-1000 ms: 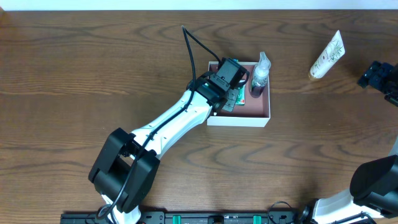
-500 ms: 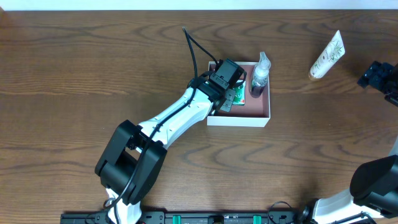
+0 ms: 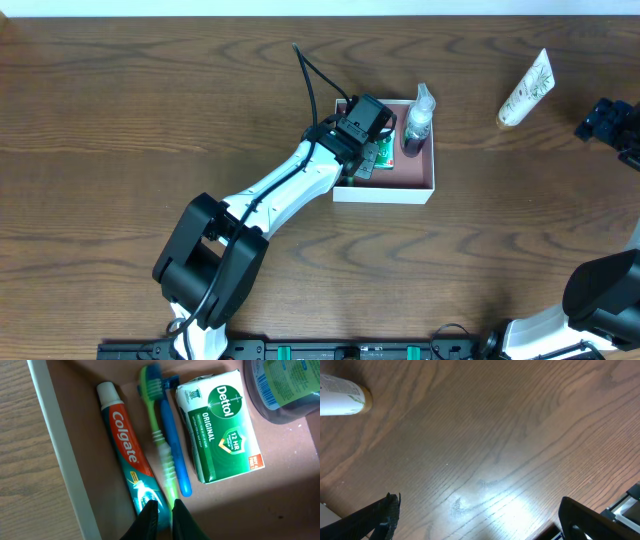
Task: Pack container
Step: 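Lower the toothbrush into the box beside the toothpaste and release, then raise the left gripper and retract it to the left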
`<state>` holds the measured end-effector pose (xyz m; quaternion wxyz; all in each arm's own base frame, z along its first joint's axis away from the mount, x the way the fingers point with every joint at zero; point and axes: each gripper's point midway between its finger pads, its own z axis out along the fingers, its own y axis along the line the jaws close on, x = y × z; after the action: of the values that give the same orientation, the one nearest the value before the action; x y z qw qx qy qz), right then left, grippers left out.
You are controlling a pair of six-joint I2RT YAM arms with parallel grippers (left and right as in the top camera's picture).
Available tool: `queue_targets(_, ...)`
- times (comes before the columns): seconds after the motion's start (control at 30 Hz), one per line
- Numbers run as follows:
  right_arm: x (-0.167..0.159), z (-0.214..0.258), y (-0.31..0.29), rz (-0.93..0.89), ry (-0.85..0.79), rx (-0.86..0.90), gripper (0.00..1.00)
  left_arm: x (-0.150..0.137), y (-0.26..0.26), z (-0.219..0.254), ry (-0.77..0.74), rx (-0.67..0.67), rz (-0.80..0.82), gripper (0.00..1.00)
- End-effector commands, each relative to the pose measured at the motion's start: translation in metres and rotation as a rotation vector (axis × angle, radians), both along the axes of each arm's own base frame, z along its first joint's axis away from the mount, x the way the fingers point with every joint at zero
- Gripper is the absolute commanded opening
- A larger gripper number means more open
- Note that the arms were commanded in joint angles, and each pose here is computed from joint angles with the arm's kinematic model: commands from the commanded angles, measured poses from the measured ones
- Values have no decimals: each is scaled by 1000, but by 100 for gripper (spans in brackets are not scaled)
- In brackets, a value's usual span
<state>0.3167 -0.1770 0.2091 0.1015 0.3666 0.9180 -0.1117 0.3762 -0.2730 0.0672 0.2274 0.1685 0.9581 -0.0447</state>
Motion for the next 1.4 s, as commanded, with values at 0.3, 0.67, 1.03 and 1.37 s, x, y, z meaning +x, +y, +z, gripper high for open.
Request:
queue_targets(0.3,-1,0,-2,-19,-3,-2,99,6,0,6,-26,-5,10,32)
queue_targets(0.67,-1,0,-2,-19,-3,-2,99,7,-1,127,-237,-176,10,56)
queue_targets(1.03,-1,0,-2,-19,-3,-2,99,-12,126,201,-388,25,300,96)
queue_targets(1.37,-1,0,-2,-19,-3,-2,99,-26,267,169,-199,173,667,98)
